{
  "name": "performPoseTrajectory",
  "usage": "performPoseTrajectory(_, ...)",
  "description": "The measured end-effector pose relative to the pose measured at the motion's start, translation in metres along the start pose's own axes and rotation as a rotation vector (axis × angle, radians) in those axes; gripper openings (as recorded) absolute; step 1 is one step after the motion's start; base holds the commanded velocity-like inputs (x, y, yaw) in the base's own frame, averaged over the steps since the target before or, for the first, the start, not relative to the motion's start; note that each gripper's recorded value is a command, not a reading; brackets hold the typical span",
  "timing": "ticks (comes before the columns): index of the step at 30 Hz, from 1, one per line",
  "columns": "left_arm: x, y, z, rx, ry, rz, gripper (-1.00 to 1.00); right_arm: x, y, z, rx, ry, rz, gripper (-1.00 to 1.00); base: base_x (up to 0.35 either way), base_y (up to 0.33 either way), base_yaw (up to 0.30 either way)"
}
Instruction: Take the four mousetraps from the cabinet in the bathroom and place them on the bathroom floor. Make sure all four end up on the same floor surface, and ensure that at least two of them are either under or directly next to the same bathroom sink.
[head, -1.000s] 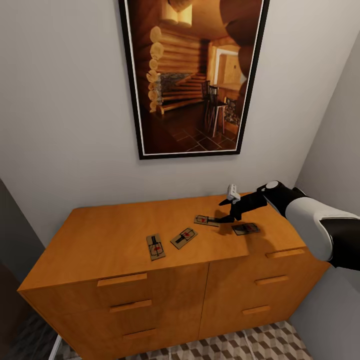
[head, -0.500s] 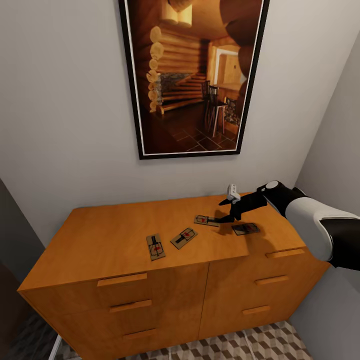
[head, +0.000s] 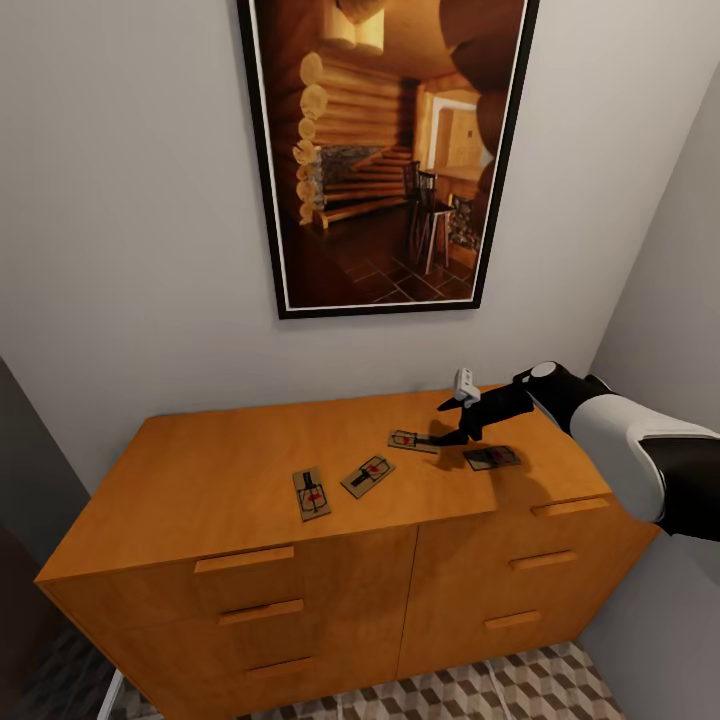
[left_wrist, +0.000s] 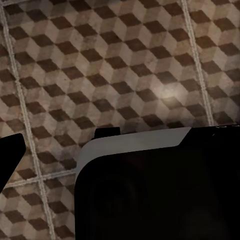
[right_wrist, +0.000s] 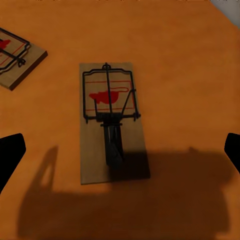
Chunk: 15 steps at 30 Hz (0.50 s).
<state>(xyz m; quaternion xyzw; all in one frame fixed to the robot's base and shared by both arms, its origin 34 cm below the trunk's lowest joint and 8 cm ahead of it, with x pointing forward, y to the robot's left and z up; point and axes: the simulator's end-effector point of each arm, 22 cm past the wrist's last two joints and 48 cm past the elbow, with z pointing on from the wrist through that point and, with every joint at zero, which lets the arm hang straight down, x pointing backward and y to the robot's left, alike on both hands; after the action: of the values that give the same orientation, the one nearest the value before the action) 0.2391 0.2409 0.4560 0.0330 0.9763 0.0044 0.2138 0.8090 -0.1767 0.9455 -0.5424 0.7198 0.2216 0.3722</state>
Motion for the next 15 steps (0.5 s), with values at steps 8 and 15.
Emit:
performPoseTrajectory(8, 0.0, 0.0, 0.0, 0.0, 0.0, 0.0, 1.0, 0.001, 0.001, 0.001, -0.001, 0.001, 0.001, 1.0, 0.0, 0.0, 0.0)
performPoseTrajectory(15, 0.0, 0.0, 0.0, 0.0, 0.0, 0.0, 1.0, 0.01, 0.007, 0.007, -0.013, 0.007, 0.014, 1.0, 0.0, 0.0, 0.0)
